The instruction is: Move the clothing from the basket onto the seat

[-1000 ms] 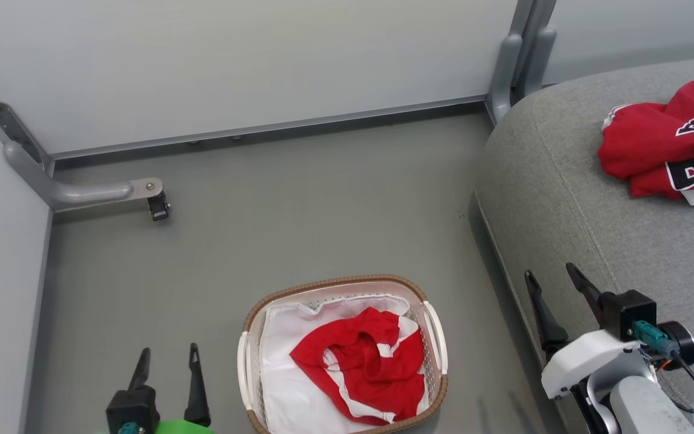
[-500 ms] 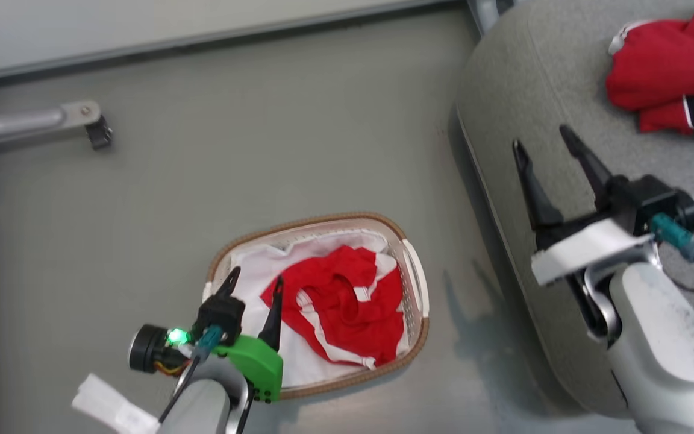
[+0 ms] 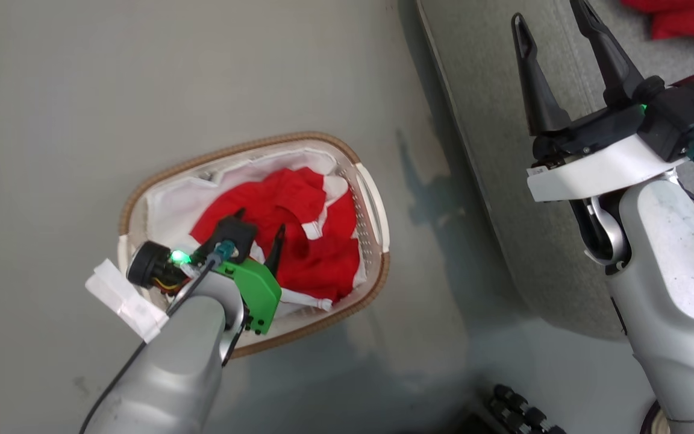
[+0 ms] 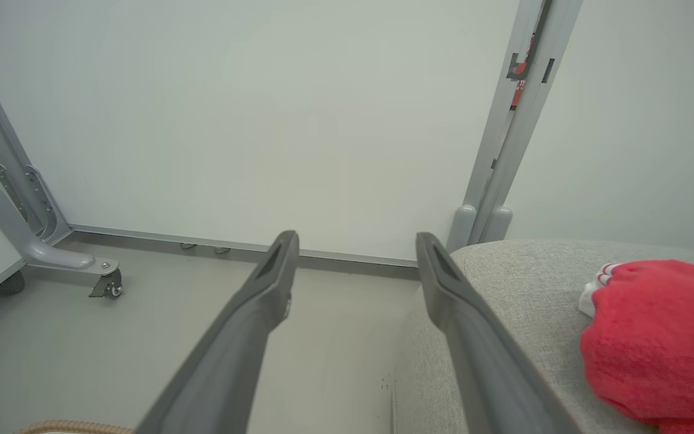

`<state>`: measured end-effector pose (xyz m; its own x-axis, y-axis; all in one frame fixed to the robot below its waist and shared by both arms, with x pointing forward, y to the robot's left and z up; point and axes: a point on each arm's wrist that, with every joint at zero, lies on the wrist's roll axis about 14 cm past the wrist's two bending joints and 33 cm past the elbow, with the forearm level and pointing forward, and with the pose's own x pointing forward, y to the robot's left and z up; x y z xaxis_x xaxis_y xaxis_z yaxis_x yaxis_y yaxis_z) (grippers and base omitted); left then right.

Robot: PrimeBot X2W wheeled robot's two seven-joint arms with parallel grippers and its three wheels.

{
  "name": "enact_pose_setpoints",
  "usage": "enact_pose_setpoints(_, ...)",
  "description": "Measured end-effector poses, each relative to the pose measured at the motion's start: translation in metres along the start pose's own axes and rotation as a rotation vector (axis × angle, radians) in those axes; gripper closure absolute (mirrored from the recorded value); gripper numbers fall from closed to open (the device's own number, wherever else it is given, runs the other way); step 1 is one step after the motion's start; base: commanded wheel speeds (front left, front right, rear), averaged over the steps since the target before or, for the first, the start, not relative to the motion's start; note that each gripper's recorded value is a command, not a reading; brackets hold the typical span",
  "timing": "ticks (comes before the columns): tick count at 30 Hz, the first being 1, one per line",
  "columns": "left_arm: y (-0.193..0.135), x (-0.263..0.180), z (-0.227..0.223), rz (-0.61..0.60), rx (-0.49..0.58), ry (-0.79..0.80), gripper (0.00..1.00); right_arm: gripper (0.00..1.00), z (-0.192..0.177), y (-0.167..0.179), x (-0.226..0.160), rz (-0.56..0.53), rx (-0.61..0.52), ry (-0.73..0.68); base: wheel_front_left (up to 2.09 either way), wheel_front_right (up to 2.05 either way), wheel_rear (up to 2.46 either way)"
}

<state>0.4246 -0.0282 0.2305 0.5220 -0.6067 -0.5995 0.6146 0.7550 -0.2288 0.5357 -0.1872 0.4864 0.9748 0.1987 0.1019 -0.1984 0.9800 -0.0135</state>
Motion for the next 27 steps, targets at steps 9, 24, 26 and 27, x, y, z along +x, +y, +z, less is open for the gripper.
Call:
enact_pose_setpoints(9, -0.019, 0.049, -0.04, -0.124, -0.054, 0.139, 0.0, 0.0, -0.05, -0.017, 0.003, -0.014, -0.036, 0.099, 0.0, 0.0, 0.0)
enact_pose_setpoints(24, -0.039, 0.081, -0.096, -0.209, -0.073, 0.294, 0.0, 0.0, -0.112, -0.031, -0.008, -0.042, -0.054, 0.23, 0.0, 0.0, 0.0)
enact_pose_setpoints(26, -0.041, 0.082, -0.096, -0.214, -0.078, 0.279, 0.27, 0.0, -0.115, -0.032, -0.008, -0.043, -0.053, 0.234, 0.0, 0.0, 0.0)
enact_pose_setpoints(27, -0.041, 0.082, -0.094, -0.214, -0.081, 0.266, 1.0, 0.0, -0.115, -0.032, -0.008, -0.044, -0.051, 0.235, 0.0, 0.0, 0.0)
